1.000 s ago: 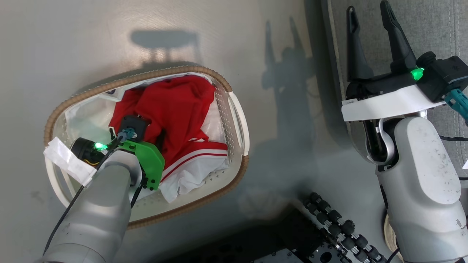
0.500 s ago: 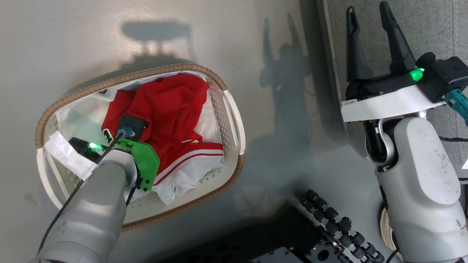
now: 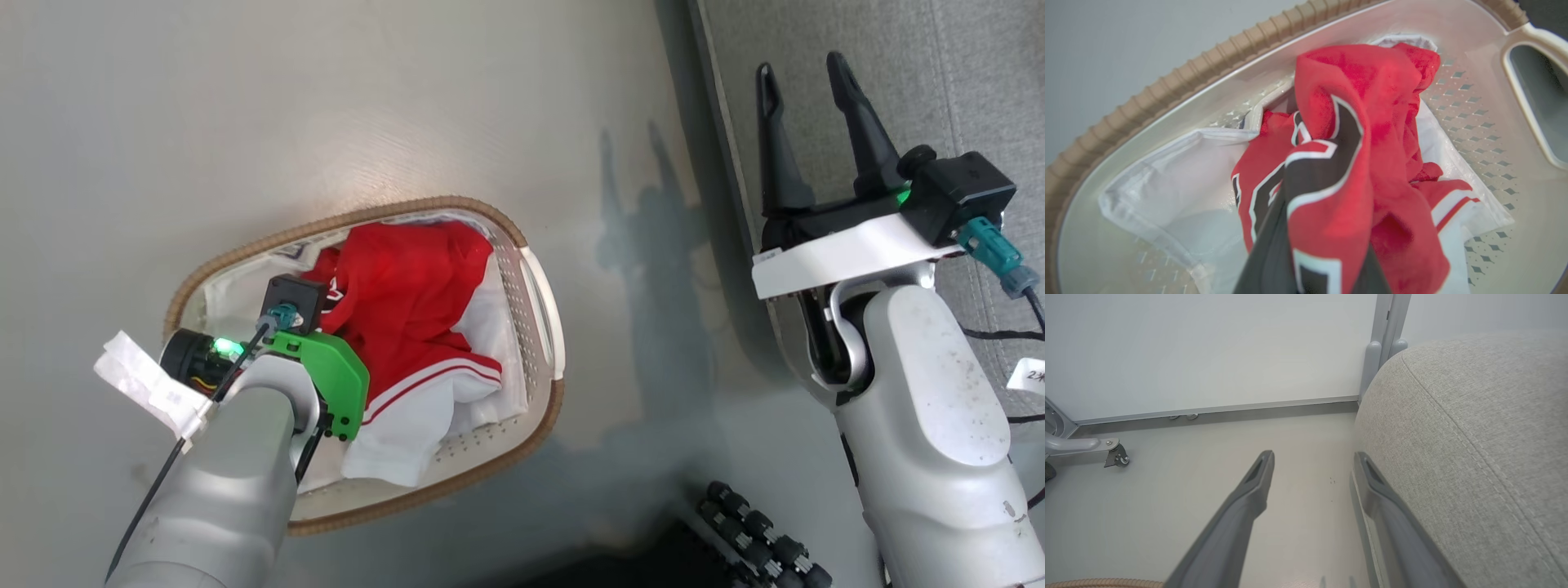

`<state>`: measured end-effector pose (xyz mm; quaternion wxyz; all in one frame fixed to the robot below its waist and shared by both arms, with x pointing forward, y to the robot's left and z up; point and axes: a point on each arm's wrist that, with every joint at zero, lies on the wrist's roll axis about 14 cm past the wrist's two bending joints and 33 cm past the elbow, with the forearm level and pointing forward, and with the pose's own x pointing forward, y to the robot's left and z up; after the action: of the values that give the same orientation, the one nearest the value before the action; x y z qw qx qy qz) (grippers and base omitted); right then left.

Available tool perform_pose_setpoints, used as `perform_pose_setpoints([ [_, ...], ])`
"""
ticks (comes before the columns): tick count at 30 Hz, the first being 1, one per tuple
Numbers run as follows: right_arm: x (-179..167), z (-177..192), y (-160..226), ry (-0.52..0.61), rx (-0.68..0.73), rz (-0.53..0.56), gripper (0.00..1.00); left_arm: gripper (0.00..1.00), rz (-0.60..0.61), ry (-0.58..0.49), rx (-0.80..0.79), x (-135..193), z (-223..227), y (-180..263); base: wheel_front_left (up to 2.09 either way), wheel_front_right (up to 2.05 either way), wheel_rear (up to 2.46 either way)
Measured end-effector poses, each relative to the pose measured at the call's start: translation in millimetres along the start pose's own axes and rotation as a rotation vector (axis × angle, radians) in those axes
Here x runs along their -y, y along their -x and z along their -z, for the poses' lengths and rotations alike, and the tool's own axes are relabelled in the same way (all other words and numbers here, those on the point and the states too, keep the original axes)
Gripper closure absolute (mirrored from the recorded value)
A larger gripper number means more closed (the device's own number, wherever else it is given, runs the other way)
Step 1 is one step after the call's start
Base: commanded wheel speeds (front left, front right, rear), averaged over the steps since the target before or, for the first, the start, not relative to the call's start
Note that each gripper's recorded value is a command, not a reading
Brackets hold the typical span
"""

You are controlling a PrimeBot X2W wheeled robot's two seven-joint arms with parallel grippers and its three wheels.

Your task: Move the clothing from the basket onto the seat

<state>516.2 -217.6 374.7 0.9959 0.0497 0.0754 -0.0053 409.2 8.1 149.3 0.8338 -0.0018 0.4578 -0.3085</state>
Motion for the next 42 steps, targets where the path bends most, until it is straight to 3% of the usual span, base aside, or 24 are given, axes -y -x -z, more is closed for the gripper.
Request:
perform_pose_setpoints([
  [28, -59.1, -54.1, 78.4, -0.071, 0.053, -0.122, 0.00, 1.00, -0.104, 0.003, 0.642, 27.0, -165.9, 157.8, 0.00, 0.00, 0.00],
  [42, -68.3, -63.4, 121.9, -0.091, 0.074, -0.138, 0.00, 1.00, -0.097, -0.099, 1.033, 65.6, -251.0, 267.8, 0.00, 0.00, 0.00],
])
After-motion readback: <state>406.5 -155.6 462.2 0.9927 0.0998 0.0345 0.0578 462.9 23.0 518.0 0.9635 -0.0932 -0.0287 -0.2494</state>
